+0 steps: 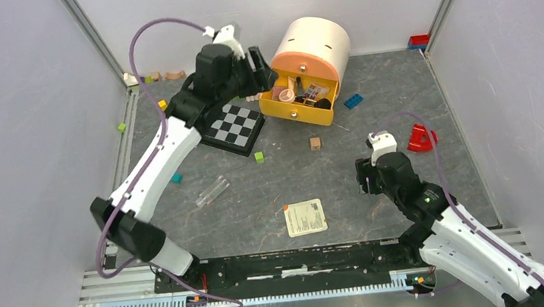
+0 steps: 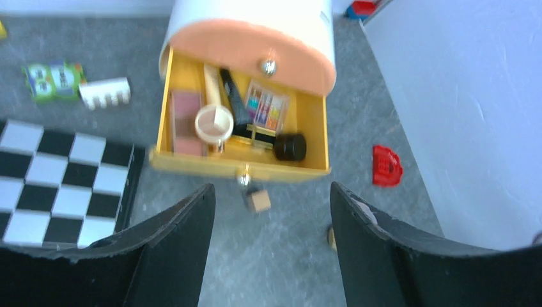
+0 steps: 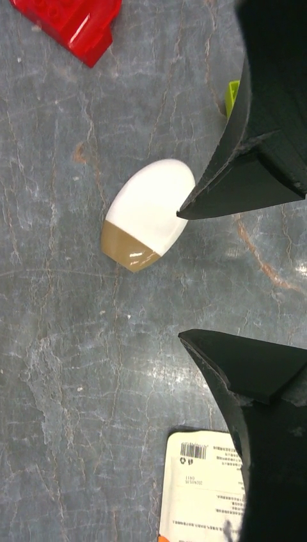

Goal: Organize the makeup
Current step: Pick up the makeup from the center of the board.

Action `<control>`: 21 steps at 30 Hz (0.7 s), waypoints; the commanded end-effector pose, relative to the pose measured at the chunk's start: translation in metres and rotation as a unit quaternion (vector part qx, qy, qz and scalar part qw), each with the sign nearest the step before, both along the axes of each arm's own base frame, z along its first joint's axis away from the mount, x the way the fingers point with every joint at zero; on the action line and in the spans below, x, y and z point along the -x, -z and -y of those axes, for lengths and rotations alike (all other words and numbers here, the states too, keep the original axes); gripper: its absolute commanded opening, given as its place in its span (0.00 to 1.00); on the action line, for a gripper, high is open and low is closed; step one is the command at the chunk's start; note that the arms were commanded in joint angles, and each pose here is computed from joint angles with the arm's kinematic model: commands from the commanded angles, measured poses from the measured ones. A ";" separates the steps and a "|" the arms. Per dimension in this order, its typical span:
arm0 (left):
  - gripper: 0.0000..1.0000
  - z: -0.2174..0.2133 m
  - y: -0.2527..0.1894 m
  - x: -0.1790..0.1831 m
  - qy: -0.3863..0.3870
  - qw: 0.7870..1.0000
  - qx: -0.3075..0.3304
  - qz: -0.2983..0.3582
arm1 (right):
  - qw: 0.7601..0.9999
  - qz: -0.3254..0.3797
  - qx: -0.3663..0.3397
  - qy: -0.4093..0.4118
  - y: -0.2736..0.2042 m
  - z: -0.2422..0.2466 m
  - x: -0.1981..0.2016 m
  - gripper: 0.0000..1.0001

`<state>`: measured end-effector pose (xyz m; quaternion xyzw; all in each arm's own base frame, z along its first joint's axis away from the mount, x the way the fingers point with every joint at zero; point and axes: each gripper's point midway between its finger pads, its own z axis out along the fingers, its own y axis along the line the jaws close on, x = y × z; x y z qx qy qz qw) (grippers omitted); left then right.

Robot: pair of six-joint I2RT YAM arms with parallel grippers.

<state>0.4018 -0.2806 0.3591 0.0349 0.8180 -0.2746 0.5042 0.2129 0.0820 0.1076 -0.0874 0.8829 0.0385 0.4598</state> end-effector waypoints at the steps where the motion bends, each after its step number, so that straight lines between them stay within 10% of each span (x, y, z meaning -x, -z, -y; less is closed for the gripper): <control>1: 0.71 -0.008 0.050 0.036 -0.012 0.996 0.047 -0.069 | 0.998 -0.024 -0.052 -0.014 -0.010 -0.026 -0.005 0.70; 10: 0.62 -0.043 0.187 0.146 0.010 0.976 0.022 -0.214 | 0.969 -0.127 -0.183 -0.111 0.031 -0.092 0.020 0.66; 21: 0.49 -0.002 0.253 0.234 0.131 0.957 -0.019 -0.259 | 0.949 -0.174 -0.234 -0.122 0.062 -0.106 0.040 0.65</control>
